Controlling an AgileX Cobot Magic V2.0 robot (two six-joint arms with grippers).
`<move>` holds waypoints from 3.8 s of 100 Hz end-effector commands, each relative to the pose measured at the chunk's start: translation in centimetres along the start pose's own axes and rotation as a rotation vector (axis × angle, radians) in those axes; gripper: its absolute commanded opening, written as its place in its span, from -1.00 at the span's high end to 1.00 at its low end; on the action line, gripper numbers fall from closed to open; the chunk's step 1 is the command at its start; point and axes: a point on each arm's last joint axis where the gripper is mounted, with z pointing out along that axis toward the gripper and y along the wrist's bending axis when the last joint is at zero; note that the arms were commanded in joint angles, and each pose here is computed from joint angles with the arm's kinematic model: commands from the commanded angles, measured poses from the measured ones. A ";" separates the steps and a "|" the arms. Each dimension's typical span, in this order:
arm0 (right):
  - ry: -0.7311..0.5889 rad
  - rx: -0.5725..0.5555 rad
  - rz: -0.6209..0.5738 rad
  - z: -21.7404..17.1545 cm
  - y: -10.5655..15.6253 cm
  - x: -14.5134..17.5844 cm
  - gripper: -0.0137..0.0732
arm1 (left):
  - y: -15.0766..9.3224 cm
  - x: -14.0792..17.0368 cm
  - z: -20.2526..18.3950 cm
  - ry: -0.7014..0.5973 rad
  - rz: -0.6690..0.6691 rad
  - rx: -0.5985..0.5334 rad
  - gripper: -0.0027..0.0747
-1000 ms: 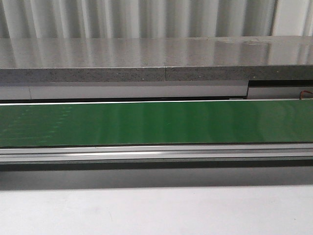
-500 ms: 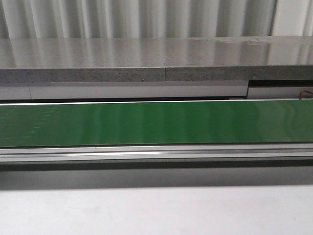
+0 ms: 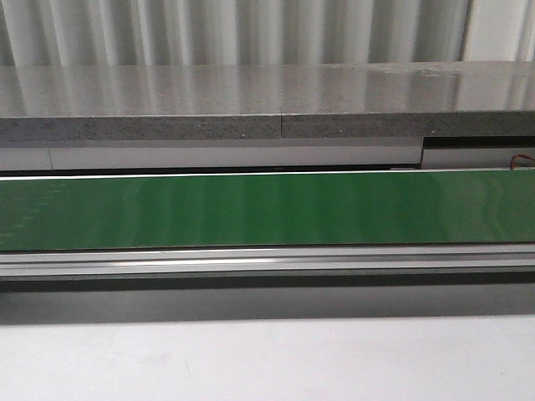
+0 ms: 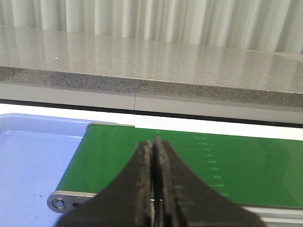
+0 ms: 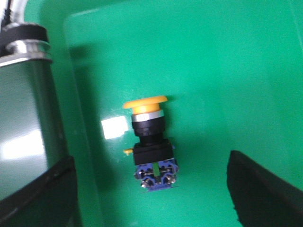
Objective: Move button from right to left
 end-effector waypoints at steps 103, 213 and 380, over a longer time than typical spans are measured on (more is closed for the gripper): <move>-0.007 0.026 0.010 5.3 -1.3 -0.7 0.27 | -0.1 0.0 -0.1 -0.082 -0.004 0.026 0.98; -0.047 -0.308 -0.075 -3.6 11.5 0.7 0.18 | -0.1 0.0 -0.1 -0.082 -0.004 0.026 0.98; -0.766 -0.283 -0.275 -18.3 11.1 15.7 0.30 | -0.1 0.0 -0.1 -0.083 0.040 0.022 0.98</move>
